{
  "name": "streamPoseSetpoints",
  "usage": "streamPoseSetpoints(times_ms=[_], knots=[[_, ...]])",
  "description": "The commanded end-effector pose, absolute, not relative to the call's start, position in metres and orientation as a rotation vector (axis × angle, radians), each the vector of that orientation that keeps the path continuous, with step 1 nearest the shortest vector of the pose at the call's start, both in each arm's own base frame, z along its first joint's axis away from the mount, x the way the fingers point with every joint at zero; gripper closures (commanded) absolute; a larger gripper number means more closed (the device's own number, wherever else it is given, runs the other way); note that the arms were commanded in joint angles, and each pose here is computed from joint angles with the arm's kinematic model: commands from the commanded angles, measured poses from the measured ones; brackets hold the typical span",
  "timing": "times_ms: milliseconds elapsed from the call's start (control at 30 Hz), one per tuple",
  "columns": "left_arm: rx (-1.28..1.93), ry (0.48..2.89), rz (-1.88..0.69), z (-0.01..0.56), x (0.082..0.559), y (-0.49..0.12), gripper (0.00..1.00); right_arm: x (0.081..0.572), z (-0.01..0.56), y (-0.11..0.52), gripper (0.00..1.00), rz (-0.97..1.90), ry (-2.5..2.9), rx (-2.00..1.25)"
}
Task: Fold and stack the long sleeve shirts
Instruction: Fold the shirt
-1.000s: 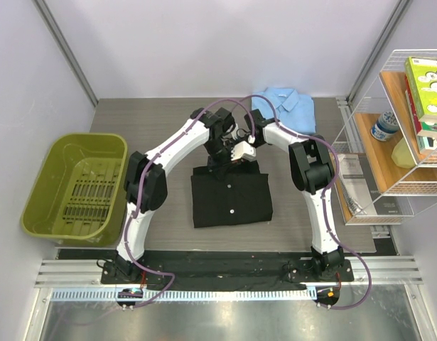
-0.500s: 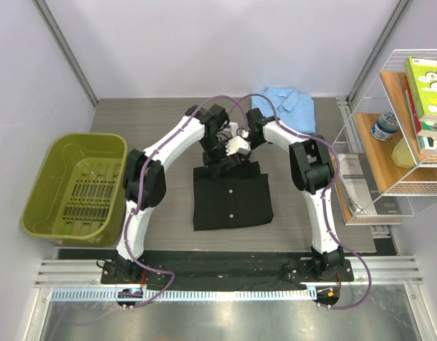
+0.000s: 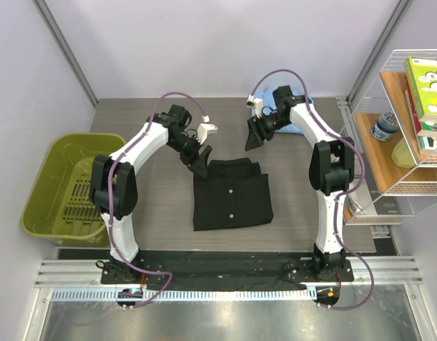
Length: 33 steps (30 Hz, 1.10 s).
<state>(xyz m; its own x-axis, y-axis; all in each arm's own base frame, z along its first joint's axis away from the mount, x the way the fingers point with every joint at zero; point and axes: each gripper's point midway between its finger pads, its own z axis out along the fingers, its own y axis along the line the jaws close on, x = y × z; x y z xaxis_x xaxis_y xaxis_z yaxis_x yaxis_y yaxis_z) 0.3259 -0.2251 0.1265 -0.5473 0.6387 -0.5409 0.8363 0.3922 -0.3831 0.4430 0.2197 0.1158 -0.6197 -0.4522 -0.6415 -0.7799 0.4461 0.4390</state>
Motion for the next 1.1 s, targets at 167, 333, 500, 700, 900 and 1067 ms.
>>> streamPoseSetpoints(times_ms=[167, 333, 500, 700, 900, 1067], knots=[[1.265, 2.048, -1.162, 0.143, 0.338, -0.292, 0.30, 0.413, 0.122, 0.232, 0.53, 1.118, 2.230, -1.082], [1.182, 1.960, -1.169, 0.127, 0.356, -0.306, 0.30, 0.433, 0.086, 0.252, 0.61, 1.264, 2.279, -0.953], [1.219, 2.008, -1.207, 0.097, 0.347, -0.319, 0.31, 0.422, 0.060, 0.269, 0.61, 1.278, 2.306, -0.988], [1.340, 2.095, -1.256, 0.076, 0.309, -0.313, 0.34, 0.398, 0.042, 0.276, 0.61, 1.290, 2.337, -1.048], [1.405, 2.089, -1.330, 0.078, 0.259, -0.304, 0.36, 0.357, 0.035, 0.269, 0.61, 1.318, 2.371, -1.117], [1.440, 2.032, -1.356, 0.098, 0.228, -0.303, 0.39, 0.329, 0.057, 0.267, 0.59, 1.338, 2.368, -1.129]])
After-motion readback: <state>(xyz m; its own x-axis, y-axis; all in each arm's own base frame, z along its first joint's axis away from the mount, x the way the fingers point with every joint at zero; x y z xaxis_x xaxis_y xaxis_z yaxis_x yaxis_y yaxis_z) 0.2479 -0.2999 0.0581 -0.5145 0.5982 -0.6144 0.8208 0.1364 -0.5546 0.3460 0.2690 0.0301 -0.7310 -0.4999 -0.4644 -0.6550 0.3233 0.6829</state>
